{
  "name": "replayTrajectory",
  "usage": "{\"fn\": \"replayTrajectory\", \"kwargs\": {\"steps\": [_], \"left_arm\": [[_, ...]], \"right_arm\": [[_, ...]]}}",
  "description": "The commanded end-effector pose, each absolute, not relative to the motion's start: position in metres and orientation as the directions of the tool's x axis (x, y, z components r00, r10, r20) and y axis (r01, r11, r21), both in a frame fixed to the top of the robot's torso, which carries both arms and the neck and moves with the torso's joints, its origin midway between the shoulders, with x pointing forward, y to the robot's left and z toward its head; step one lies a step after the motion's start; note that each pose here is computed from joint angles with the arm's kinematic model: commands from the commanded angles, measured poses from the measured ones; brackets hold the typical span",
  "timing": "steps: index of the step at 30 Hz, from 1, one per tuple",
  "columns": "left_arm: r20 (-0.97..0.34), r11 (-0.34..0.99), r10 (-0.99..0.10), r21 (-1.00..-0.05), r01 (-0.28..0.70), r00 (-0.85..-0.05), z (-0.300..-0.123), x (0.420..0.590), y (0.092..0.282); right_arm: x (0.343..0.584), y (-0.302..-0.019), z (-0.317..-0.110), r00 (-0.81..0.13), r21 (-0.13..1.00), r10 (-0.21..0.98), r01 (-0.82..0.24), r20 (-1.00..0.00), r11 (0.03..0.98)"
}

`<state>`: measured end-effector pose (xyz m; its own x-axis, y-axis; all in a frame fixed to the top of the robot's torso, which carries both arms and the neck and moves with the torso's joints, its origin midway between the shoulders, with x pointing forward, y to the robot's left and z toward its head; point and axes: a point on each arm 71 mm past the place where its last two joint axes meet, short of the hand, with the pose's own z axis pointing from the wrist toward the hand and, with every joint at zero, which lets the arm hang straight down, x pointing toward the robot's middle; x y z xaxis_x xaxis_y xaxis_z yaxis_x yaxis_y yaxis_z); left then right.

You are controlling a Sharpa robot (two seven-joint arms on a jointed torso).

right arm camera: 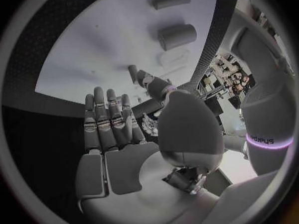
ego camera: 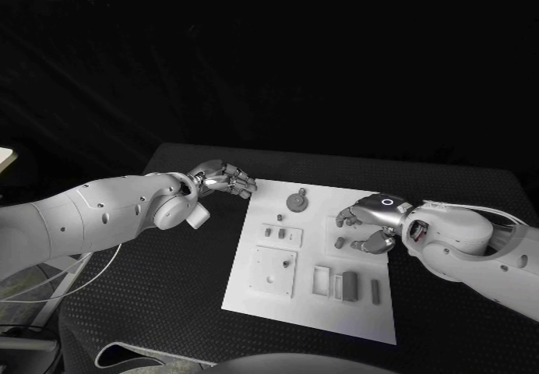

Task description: Assemble the parts on the task board

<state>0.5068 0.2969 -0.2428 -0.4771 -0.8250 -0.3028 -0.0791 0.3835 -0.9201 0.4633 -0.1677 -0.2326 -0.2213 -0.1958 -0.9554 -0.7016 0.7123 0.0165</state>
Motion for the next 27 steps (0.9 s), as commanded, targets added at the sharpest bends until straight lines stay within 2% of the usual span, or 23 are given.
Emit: {"fn": "replayTrajectory", "kwargs": {"steps": [1, 8, 27], "left_arm": [[-0.300, 0.375, -0.823, -0.925, -0.066, -0.482, -0.241, 0.507, 0.294], [-0.299, 0.375, -0.823, -0.925, -0.066, -0.483, -0.241, 0.507, 0.294], [-0.298, 0.375, -0.823, -0.924, -0.068, -0.484, -0.242, 0.508, 0.294]], "right_arm": [[0.462, -0.164, -0.233, -0.180, 0.015, -0.181, -0.747, -0.967, 0.665], [0.459, -0.165, -0.246, -0.221, 0.024, -0.217, -0.751, -0.951, 0.660], [0.455, -0.150, -0.251, -0.225, 0.051, -0.186, -0.756, -0.956, 0.652]]}}
